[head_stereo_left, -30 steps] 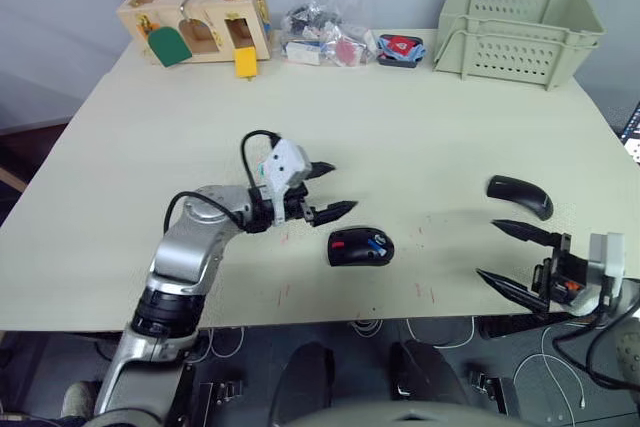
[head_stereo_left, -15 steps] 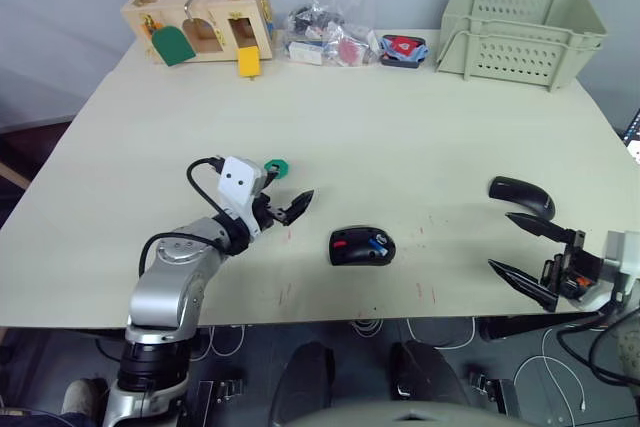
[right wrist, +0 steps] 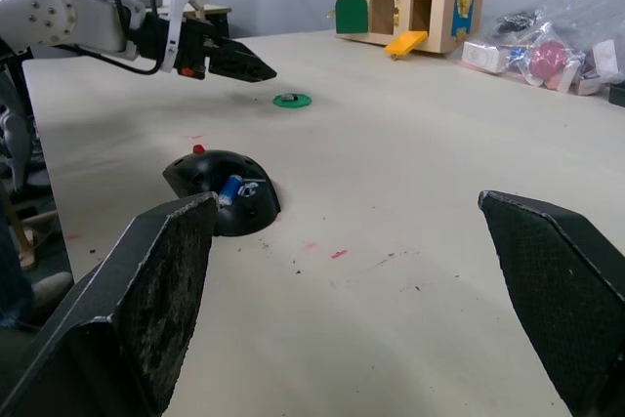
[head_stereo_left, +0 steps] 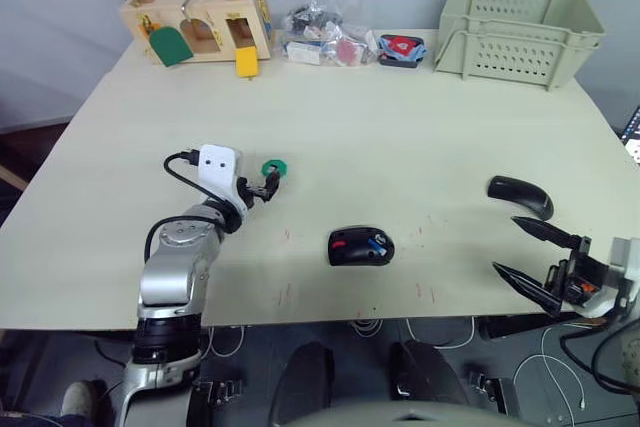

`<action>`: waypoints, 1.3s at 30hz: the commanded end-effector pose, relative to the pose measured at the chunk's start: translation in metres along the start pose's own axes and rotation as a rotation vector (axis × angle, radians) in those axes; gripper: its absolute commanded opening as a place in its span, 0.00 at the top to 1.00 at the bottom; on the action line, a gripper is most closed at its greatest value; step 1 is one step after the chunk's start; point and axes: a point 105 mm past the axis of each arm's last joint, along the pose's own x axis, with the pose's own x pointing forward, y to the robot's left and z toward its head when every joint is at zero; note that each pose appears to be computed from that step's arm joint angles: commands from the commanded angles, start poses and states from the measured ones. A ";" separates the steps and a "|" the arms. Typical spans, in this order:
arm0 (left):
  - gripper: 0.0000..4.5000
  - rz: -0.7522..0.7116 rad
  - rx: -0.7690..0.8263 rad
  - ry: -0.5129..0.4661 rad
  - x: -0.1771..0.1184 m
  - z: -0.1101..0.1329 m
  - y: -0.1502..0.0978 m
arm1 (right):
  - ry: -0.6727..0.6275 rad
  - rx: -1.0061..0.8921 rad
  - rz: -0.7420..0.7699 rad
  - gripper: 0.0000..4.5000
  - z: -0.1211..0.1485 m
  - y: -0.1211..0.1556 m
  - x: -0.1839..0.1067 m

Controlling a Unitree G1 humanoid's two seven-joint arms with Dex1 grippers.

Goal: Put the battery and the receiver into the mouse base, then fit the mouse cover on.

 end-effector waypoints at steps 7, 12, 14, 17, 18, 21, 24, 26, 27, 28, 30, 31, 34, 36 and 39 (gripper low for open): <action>0.43 0.002 0.012 0.040 0.010 0.010 0.002 | -0.014 -0.026 0.006 0.00 0.010 0.004 0.007; 0.55 -0.027 0.009 0.102 0.015 0.010 -0.002 | -0.010 -0.024 0.006 0.00 0.010 0.004 0.006; 0.62 -0.027 0.008 0.111 0.016 0.010 -0.003 | -0.008 -0.022 0.007 0.00 0.010 0.004 0.005; 0.62 -0.021 0.004 0.119 0.017 0.011 -0.003 | -0.007 -0.022 0.008 0.00 0.009 0.004 0.004; 0.62 -0.020 0.004 0.120 0.017 0.011 -0.003 | -0.006 -0.021 0.009 0.00 0.009 0.004 0.004; 0.62 -0.026 0.003 0.143 0.018 0.009 -0.004 | -0.004 -0.020 0.007 0.00 0.007 0.002 0.002; 0.62 -0.034 0.009 0.173 0.019 0.006 -0.004 | -0.002 -0.020 0.006 0.00 0.004 -0.001 0.001; 0.62 -0.035 0.005 0.183 0.021 0.006 -0.004 | -0.003 -0.021 0.005 0.00 0.003 -0.002 0.000; 0.62 -0.035 0.004 0.186 0.021 0.006 -0.003 | -0.003 -0.021 0.005 0.00 0.002 -0.002 0.000; 0.62 -0.034 0.006 0.189 0.022 0.006 -0.002 | -0.003 -0.022 0.005 0.00 0.002 -0.002 0.000; 0.62 -0.026 0.007 0.188 0.023 0.007 0.000 | -0.004 -0.022 0.006 0.00 0.001 -0.001 -0.001; 0.62 -0.024 0.007 0.187 0.024 0.008 0.001 | -0.004 -0.023 0.006 0.00 0.001 0.000 -0.001; 0.62 -0.025 0.007 0.188 0.026 0.008 0.002 | -0.005 -0.025 0.010 0.00 0.001 0.001 -0.001; 0.62 -0.027 0.008 0.191 0.028 0.007 0.002 | -0.005 -0.027 0.012 0.00 0.001 0.002 -0.001; 0.62 -0.037 0.012 0.194 0.030 0.005 0.002 | -0.005 -0.029 0.014 0.00 0.001 0.003 0.000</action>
